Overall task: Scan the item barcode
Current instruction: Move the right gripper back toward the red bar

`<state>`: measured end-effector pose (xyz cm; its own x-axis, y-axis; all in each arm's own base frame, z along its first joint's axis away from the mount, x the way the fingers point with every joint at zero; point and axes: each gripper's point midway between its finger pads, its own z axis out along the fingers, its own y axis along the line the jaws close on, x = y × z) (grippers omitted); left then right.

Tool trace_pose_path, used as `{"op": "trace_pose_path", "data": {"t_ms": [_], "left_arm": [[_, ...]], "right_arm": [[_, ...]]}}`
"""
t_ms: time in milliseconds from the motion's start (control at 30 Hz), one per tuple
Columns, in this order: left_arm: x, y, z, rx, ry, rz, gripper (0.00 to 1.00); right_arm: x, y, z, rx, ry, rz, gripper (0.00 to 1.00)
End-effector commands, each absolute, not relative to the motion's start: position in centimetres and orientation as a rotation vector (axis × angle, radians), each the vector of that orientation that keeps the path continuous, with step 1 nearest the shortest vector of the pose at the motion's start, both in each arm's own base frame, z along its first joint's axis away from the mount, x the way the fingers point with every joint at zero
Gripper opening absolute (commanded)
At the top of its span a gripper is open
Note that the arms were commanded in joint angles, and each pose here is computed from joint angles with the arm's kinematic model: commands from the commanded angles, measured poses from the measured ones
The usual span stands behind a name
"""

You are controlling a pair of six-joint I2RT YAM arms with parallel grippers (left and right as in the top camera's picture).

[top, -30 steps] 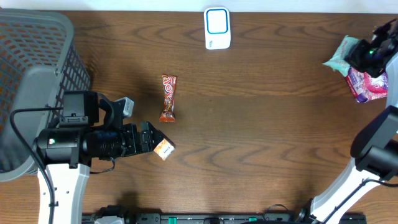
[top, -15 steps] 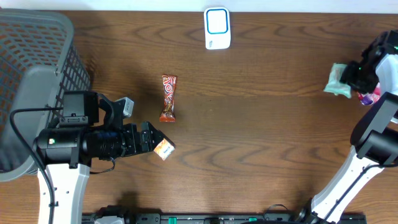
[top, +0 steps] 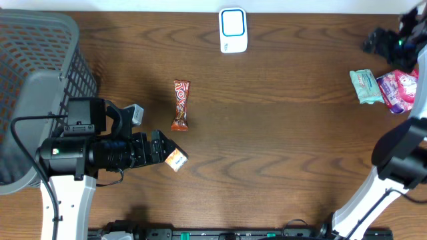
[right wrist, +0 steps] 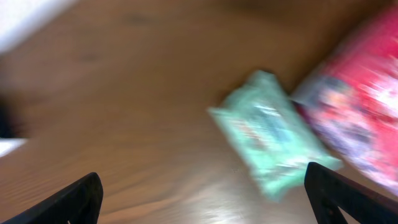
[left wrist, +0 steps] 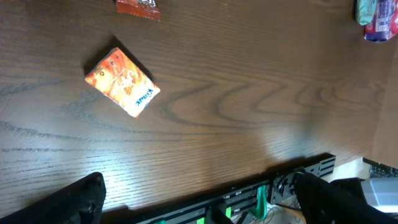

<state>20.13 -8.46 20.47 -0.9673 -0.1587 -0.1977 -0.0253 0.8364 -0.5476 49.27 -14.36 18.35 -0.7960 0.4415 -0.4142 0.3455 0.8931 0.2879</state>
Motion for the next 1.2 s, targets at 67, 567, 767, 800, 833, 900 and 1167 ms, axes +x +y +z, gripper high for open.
{"op": "trace_pose_path", "data": {"t_ms": [67, 567, 767, 800, 833, 900, 1167], "left_arm": [[20.1, -8.4, 20.3, -0.126, 2.786, -0.810, 0.98], [20.1, -8.4, 20.3, -0.127, 2.786, -0.810, 0.98], [20.1, -8.4, 20.3, -0.126, 2.786, -0.810, 0.98], [20.1, -8.4, 20.3, -0.126, 2.786, -0.810, 0.98], [20.1, -8.4, 20.3, -0.126, 2.786, -0.810, 0.98], [20.1, -8.4, 20.3, -0.126, 2.786, -0.810, 0.98], [20.1, -8.4, 20.3, -0.127, 2.786, -0.810, 0.98]], "right_arm": [[48.7, -5.4, 25.5, 0.323, 2.497, 0.507, 0.99], [43.3, 11.0, 22.5, -0.143, 2.788, 0.508, 0.99], [42.5, 14.3, 22.6, -0.187, 2.792, 0.548, 0.99], [42.3, 14.9, 22.6, -0.192, 2.796, 0.553, 0.99], [42.1, 15.7, 22.6, -0.213, 2.798, 0.558, 0.99], [41.5, 17.6, 22.5, -0.279, 2.791, 0.568, 0.99], [41.2, 24.4, 20.4, -0.252, 2.761, 0.655, 0.99]]}}
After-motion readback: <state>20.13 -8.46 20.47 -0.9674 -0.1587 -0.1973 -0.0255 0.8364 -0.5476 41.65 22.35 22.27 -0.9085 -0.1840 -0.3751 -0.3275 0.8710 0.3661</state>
